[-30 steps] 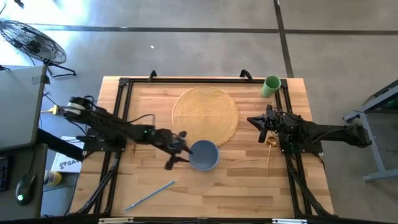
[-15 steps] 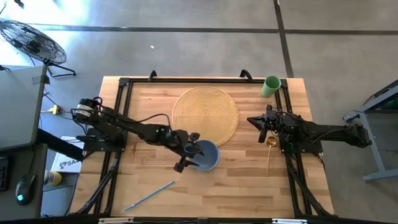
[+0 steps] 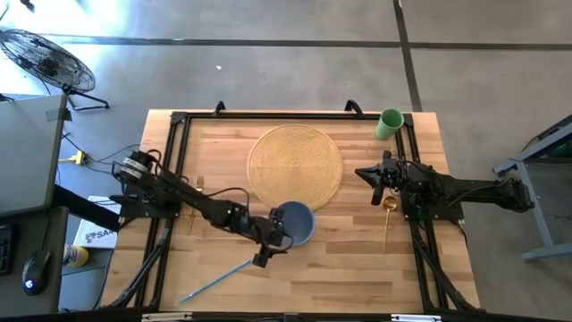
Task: Pick & Place Utensil
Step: Put the blue bowl on the brown placemat
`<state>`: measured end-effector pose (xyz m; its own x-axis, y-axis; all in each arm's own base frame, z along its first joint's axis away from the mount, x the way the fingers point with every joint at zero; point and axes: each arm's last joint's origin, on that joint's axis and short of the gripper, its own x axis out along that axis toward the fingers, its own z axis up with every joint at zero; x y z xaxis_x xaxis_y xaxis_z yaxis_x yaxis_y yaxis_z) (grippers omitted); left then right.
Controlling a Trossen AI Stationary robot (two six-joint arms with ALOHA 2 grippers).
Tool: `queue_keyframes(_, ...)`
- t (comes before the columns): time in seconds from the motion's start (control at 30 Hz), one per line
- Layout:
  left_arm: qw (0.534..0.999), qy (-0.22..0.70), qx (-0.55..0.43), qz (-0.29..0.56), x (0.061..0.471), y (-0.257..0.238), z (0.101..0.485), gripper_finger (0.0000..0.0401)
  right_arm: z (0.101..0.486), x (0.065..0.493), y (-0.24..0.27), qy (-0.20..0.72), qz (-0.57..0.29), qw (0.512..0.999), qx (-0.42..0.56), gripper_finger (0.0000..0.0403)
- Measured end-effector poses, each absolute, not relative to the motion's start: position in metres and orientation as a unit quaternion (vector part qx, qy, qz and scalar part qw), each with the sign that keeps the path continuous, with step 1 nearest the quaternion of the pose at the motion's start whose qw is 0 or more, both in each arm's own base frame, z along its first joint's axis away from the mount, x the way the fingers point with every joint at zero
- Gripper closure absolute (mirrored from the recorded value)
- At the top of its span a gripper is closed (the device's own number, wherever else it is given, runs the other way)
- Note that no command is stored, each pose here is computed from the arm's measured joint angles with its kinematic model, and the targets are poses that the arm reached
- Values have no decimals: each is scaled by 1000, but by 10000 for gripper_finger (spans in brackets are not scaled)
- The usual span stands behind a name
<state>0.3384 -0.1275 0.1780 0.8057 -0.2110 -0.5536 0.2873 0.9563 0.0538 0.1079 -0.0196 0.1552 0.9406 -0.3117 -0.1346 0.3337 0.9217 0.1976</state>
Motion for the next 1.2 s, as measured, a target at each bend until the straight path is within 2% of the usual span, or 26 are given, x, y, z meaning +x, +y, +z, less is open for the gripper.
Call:
queue_keyframes(0.3, 946, 292, 32, -138, 348, -124, 159, 175, 155, 108, -20, 50, -165, 979, 109, 398)
queue_keyframes(0.43, 942, 302, 32, -144, 349, -126, 151, 207, 155, 108, -20, 50, -165, 979, 109, 396)
queue_keyframes(0.77, 951, 264, 32, -157, 353, -127, 158, 285, 155, 108, -20, 50, -165, 979, 109, 398)
queue_keyframes(1.2, 957, 264, 35, -113, 358, -110, 158, 373, 155, 108, -20, 50, -165, 979, 109, 395)
